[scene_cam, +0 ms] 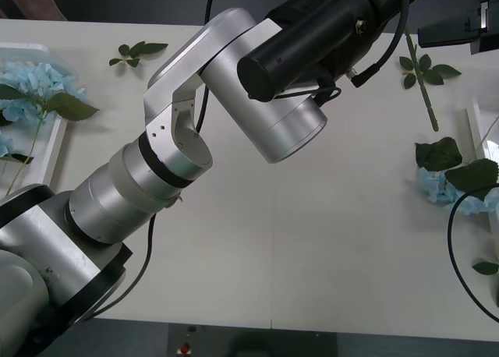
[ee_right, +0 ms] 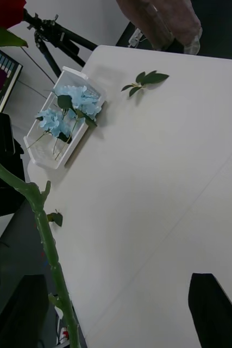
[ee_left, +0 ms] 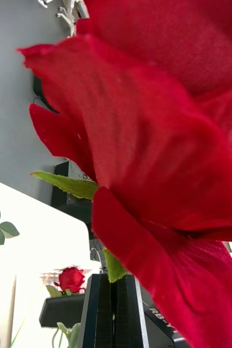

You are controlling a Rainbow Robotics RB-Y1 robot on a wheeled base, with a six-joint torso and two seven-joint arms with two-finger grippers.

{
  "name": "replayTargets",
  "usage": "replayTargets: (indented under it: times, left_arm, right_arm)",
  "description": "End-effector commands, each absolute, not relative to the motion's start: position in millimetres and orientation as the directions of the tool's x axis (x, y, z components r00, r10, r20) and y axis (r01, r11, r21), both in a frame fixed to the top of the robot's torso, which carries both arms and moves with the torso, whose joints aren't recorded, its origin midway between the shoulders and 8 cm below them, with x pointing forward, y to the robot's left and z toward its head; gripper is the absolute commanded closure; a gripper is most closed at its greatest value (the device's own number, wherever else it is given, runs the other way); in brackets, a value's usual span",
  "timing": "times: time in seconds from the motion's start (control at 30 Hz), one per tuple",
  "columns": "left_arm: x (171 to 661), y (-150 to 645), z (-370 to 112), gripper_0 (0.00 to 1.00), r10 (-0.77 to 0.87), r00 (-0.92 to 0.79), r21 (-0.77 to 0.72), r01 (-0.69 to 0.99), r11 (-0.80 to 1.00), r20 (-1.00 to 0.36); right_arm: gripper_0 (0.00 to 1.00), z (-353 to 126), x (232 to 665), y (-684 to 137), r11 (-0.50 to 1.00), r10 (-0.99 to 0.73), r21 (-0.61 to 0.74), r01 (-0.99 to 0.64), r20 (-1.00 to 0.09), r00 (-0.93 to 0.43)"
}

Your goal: Put the red flowers into the right box and the blue flowers into the left box

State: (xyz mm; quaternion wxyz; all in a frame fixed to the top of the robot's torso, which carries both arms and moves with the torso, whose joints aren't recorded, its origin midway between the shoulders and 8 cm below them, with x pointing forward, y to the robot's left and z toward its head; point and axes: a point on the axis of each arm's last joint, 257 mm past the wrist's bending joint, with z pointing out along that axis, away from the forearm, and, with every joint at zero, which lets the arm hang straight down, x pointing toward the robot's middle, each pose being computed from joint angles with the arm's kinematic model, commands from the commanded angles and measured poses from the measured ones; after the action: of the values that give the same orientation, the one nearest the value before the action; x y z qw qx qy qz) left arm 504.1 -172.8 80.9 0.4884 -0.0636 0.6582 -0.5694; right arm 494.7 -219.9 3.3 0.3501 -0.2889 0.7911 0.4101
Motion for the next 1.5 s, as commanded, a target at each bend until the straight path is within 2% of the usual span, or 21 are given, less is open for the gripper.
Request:
replayTargets:
  times: [0.03, 0.1, 0.2, 0.27, 0.37, 0.93, 1.03, 1.13, 1.2, 1.23, 1.27, 1.3, 1.5]
  left_arm:
    - [487.6, -184.5, 119.6, 1.00, -0.641, -0.504, -0.793, 0.533, 0.295, -0.578]
    - [487.6, -184.5, 119.6, 1.00, -0.641, -0.504, -0.793, 0.533, 0.295, -0.578]
    - [487.6, -184.5, 119.6, 1.00, -0.641, -0.504, -0.793, 0.533, 0.295, -0.578]
    - [487.6, -184.5, 119.6, 1.00, -0.641, -0.504, -0.793, 0.533, 0.295, -0.578]
    - [487.6, -184.5, 119.6, 1.00, -0.641, -0.504, -0.793, 0.533, 0.295, -0.578]
    - [487.6, -184.5, 119.6, 1.00, -0.641, -0.504, -0.793, 0.533, 0.295, -0.578]
    - [487.6, -184.5, 119.6, 1.00, -0.641, -0.504, -0.793, 0.533, 0.295, -0.578]
    - [487.6, -184.5, 119.6, 1.00, -0.641, -0.504, -0.793, 0.533, 0.295, -0.578]
    - [487.6, -184.5, 119.6, 1.00, -0.641, -0.504, -0.793, 0.533, 0.295, -0.578]
    - [487.6, -184.5, 119.6, 1.00, -0.641, -0.504, -0.793, 0.533, 0.295, -0.578]
    - [487.6, -184.5, 119.6, 1.00, -0.641, -0.504, -0.793, 0.533, 0.295, -0.578]
    - [487.6, -184.5, 119.6, 1.00, -0.641, -0.504, -0.793, 0.533, 0.295, -0.578]
    - [487.6, -184.5, 119.6, 1.00, -0.641, -0.504, -0.793, 0.533, 0.295, -0.578]
  right_arm:
    - [0.61, 31.3, 496.0, -209.0, 0.489, -0.160, 0.429, -0.759, -0.811, -0.562]
    - [0.81, 29.7, 494.7, -206.1, 0.483, -0.159, 0.442, -0.756, -0.804, -0.572]
    - [0.93, 26.5, 491.5, -201.5, 0.476, -0.151, 0.482, -0.736, -0.780, -0.608]
    - [0.97, 27.5, 490.1, -197.7, 0.468, -0.140, 0.505, -0.725, -0.767, -0.626]
    - [1.00, 27.3, 488.6, -194.5, 0.460, -0.140, 0.513, -0.725, -0.764, -0.630]
    - [1.00, 29.8, 484.4, -190.4, 0.443, -0.147, 0.522, -0.729, -0.760, -0.633]
    - [0.88, 33.3, 485.7, -196.9, 0.454, -0.143, 0.507, -0.732, -0.770, -0.622]
    - [0.60, 34.8, 483.8, -208.2, 0.474, -0.153, 0.492, -0.730, -0.770, -0.619]
    - [0.24, 33.7, 481.5, -221.2, 0.501, -0.171, 0.475, -0.723, -0.765, -0.621]
    - [0.16, 33.5, 480.0, -224.2, 0.506, -0.178, 0.471, -0.723, -0.763, -0.622]
    - [0.03, 34.1, 477.6, -229.6, 0.513, -0.187, 0.466, -0.721, -0.760, -0.623]
    - [0.00, 36.5, 477.8, -236.5, 0.528, -0.187, 0.455, -0.717, -0.761, -0.621]
    - [0.00, 49.8, 473.6, -248.8, 0.535, -0.175, 0.444, -0.719, -0.774, -0.608]
